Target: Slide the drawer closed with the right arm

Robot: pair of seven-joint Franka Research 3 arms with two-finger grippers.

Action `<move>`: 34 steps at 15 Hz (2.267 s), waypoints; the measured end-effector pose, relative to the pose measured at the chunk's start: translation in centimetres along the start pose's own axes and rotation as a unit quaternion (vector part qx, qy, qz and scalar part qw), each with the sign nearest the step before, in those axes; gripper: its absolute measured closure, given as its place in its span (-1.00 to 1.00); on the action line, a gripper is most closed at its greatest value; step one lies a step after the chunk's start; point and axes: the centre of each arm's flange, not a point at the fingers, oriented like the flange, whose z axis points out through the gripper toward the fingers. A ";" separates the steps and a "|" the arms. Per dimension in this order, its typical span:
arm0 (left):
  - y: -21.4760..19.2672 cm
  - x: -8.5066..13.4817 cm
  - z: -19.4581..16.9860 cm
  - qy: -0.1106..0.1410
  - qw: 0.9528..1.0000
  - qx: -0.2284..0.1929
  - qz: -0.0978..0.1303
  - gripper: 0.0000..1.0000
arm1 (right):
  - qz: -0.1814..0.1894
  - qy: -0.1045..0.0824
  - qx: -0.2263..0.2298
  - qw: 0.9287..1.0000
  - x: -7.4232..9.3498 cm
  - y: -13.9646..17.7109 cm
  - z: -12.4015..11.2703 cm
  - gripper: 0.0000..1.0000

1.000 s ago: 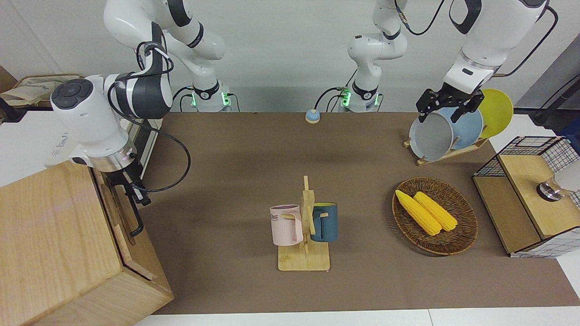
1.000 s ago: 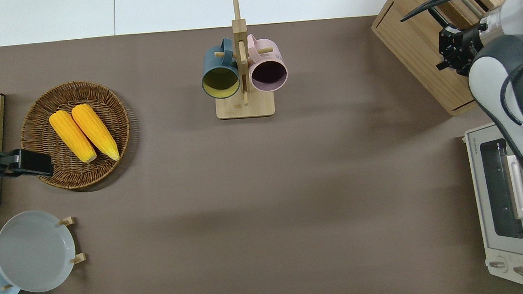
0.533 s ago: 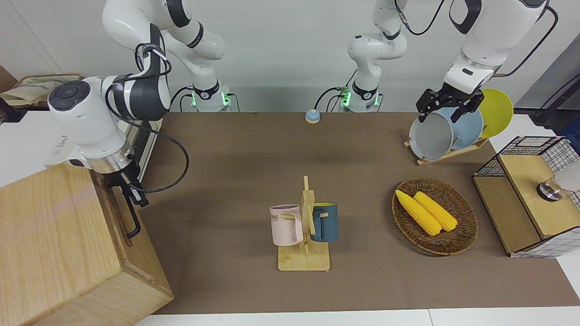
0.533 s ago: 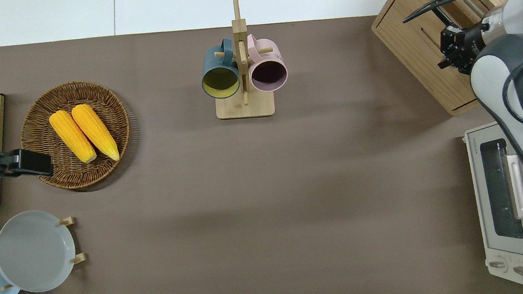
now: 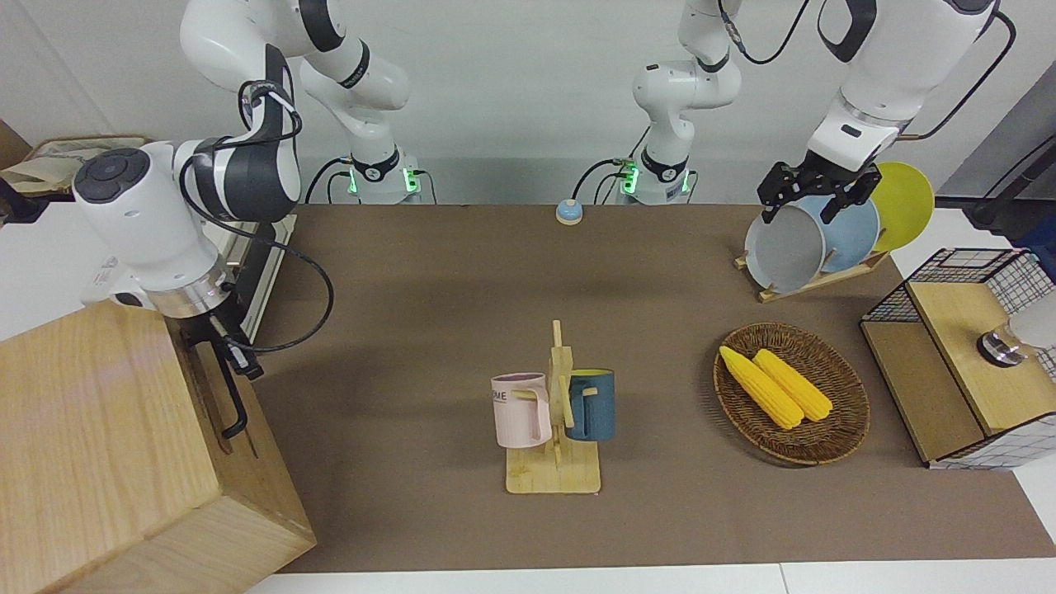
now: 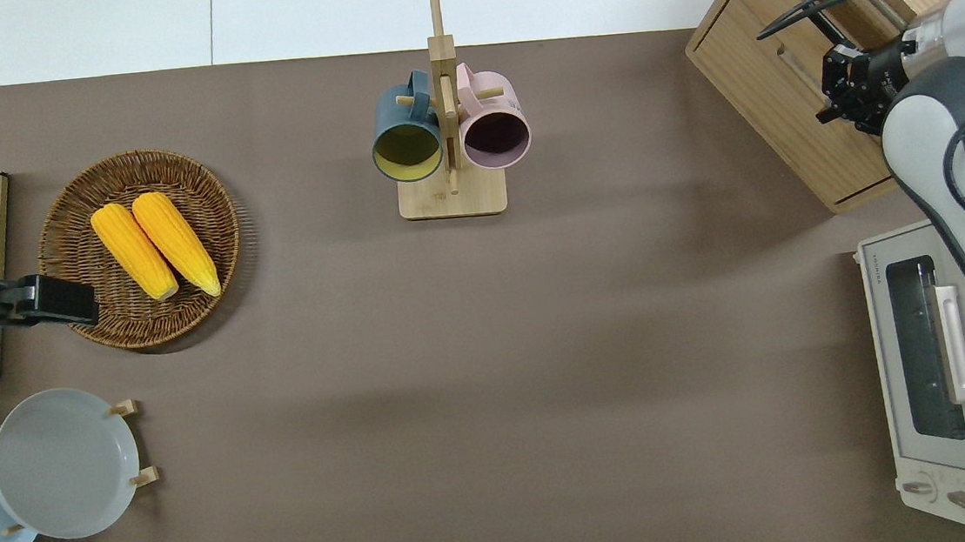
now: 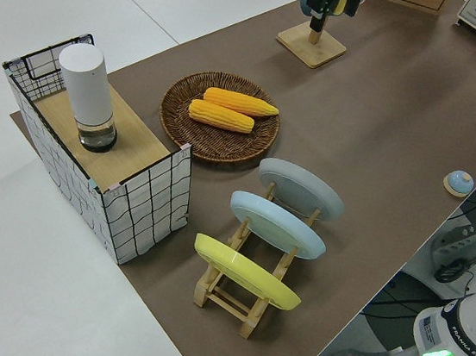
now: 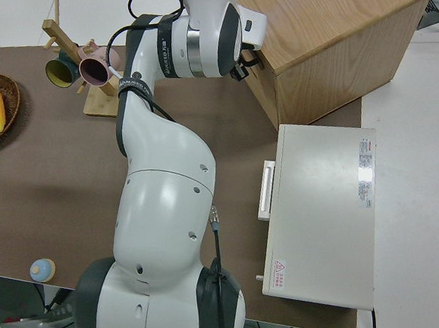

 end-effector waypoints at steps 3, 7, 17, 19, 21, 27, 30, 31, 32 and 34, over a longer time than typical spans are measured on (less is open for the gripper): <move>0.0 0.0 0.0 0.000 1.000 0.000 0.000 -0.99 | -0.002 0.001 0.001 1.000 0.0 -0.1 -0.1 0.98; 0.0 0.0 0.0 0.000 1.000 0.000 0.000 -0.99 | -0.022 0.005 0.008 1.000 -1.1 -1.4 -0.5 0.98; 0.0 0.0 0.0 0.000 1.000 0.000 0.000 -0.99 | -0.204 -0.026 -0.032 0.978 -15.9 -7.2 -5.7 0.98; 0.0 0.0 0.0 0.000 1.000 0.000 0.000 -0.99 | -0.259 -0.026 -0.036 0.965 -18.3 -7.1 -7.5 0.98; 0.0 0.0 0.0 0.000 1.000 0.000 0.000 -0.99 | -0.318 -0.030 -0.033 0.947 -19.8 -6.4 -9.1 0.98; 0.0 0.0 0.0 0.000 1.000 0.000 0.000 -0.99 | -0.439 -0.040 -0.035 0.897 -19.5 -3.6 -12.4 0.98; 0.0 0.0 0.0 0.000 1.000 0.000 0.000 -0.99 | -0.445 -0.045 -0.042 0.893 -18.7 -2.8 -12.6 0.81; 0.0 0.0 0.0 0.000 1.000 0.000 0.000 -0.99 | -0.444 -0.047 -0.043 0.894 -18.4 -2.6 -12.6 0.68; 0.0 0.0 0.0 0.000 1.000 0.000 0.000 -0.99 | -0.441 -0.047 -0.044 0.895 -18.0 -2.4 -12.6 0.48; 0.0 0.0 0.0 0.000 1.000 0.000 0.000 -0.99 | -0.438 -0.047 -0.044 0.897 -17.5 -2.1 -12.6 0.08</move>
